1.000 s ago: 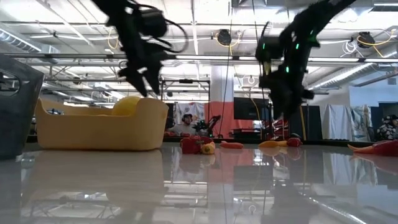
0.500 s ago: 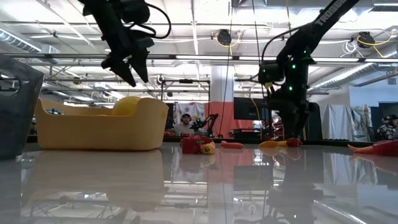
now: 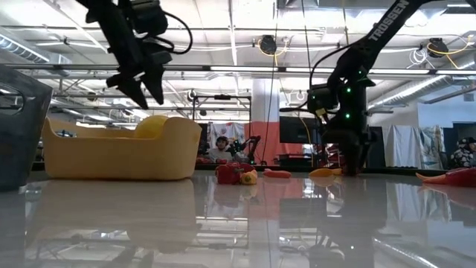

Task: Sort produce into baskets
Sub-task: Put the red chili pepper into the orange bin

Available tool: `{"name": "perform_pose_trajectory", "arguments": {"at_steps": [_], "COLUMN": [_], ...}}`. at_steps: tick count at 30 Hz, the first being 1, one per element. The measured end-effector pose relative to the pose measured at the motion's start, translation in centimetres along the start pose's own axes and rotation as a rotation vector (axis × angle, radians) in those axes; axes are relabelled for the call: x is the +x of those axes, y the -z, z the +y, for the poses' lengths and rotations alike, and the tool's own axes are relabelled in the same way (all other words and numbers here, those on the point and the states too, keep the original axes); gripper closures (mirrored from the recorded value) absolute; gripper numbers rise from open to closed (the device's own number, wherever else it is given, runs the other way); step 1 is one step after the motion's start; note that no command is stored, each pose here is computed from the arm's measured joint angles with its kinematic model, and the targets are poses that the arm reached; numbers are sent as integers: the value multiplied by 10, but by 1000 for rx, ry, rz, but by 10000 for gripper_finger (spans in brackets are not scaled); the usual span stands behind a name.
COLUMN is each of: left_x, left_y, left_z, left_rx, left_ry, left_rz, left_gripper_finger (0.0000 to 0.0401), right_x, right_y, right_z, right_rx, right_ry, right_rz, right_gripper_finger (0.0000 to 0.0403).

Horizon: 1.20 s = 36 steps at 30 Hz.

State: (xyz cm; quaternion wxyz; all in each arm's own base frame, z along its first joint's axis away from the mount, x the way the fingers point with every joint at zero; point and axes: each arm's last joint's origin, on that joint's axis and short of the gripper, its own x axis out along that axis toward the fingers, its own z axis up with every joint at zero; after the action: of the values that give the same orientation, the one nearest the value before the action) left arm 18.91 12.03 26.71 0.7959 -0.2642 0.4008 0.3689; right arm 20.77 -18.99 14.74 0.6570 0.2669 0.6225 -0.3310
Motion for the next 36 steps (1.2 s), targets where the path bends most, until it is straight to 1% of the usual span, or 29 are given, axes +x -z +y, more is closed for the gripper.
{"name": "perform_pose_trajectory", "arguments": {"at_steps": [5,7,9,11,14,18,20,23,25,28,32,35,36], "left_x": [-7,-11,-12,-12,-11,-12,-13,-14,-15,-16,-20,-28,-30], "left_y": [4,4,5,8,10,10,11,15,19,22,27,33,34], "left_z": [8,10,14,20,28,35,40,46,50,55,59,62,63], "left_rx": [-38,-47,-57,-69,-80,-86,-100,-112,-114,-116,-113,-95,-93], "left_ry": [1,8,-1,-43,-152,-202,-219,-271,-311,-364,-406,-485,-494], "left_rz": [-16,-26,-8,27,46,52,66,109,149,181,229,239,230], "left_gripper_finger": [120,120,120,120,120,120,120,120,120,120,120,120,120], "right_x": [-9,-18,-30,-45,-67,-91,-98,-97,-99,-102,-94,-89,-87], "right_y": [8,12,15,14,8,-4,-16,-42,-68,-114,-169,-197,-204], "right_z": [0,3,10,25,59,111,137,172,195,226,249,257,260], "right_rx": [-4,2,17,21,6,-19,-26,-65,-104,-134,-128,-114,-118], "right_ry": [2,-39,-124,-256,-450,-621,-658,-676,-686,-711,-716,-735,-750], "right_rz": [41,31,-5,-96,-287,-503,-583,-621,-654,-729,-763,-752,-751], "right_gripper_finger": [366,377,379,377,373,372,372,372,372,372,369,355,348]}}
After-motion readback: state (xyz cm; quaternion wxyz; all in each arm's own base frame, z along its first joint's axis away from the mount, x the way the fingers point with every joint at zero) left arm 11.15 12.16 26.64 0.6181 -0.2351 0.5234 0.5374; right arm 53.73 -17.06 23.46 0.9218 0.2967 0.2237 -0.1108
